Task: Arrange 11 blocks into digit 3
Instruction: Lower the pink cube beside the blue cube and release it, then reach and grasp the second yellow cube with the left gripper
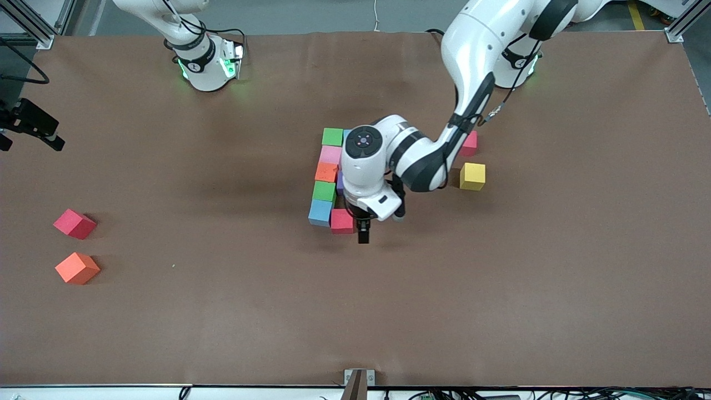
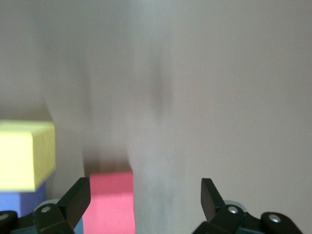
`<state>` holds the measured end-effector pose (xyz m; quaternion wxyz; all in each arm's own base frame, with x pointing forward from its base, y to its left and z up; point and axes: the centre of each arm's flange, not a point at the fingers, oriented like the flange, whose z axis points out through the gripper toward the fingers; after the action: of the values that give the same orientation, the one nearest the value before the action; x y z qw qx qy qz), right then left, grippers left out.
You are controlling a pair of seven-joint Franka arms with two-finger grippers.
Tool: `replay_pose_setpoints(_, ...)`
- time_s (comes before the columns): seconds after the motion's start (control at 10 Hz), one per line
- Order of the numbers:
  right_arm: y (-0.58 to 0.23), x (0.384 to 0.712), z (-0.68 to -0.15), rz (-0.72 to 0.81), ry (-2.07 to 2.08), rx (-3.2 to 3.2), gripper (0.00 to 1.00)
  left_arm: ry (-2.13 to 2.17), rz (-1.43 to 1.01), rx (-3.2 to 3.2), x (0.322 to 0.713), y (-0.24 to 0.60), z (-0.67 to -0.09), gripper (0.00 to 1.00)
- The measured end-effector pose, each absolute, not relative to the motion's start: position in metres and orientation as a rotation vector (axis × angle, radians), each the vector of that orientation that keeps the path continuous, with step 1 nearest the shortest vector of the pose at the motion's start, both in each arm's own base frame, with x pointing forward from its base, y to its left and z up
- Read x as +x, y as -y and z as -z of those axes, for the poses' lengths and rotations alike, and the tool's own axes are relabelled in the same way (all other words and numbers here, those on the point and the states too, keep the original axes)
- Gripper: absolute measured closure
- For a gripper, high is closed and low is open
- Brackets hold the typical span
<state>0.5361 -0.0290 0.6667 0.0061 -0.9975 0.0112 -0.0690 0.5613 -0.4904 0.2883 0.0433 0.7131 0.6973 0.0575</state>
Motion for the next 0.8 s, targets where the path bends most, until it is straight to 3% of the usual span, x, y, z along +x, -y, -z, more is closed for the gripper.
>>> replay_pose_setpoints(0.8, 0.028, 0.536, -0.666, 0.21, -0.033, -3.122, 0.0, -2.142, -0.141, 2.433, 0.516, 0.286, -0.253, 0.0)
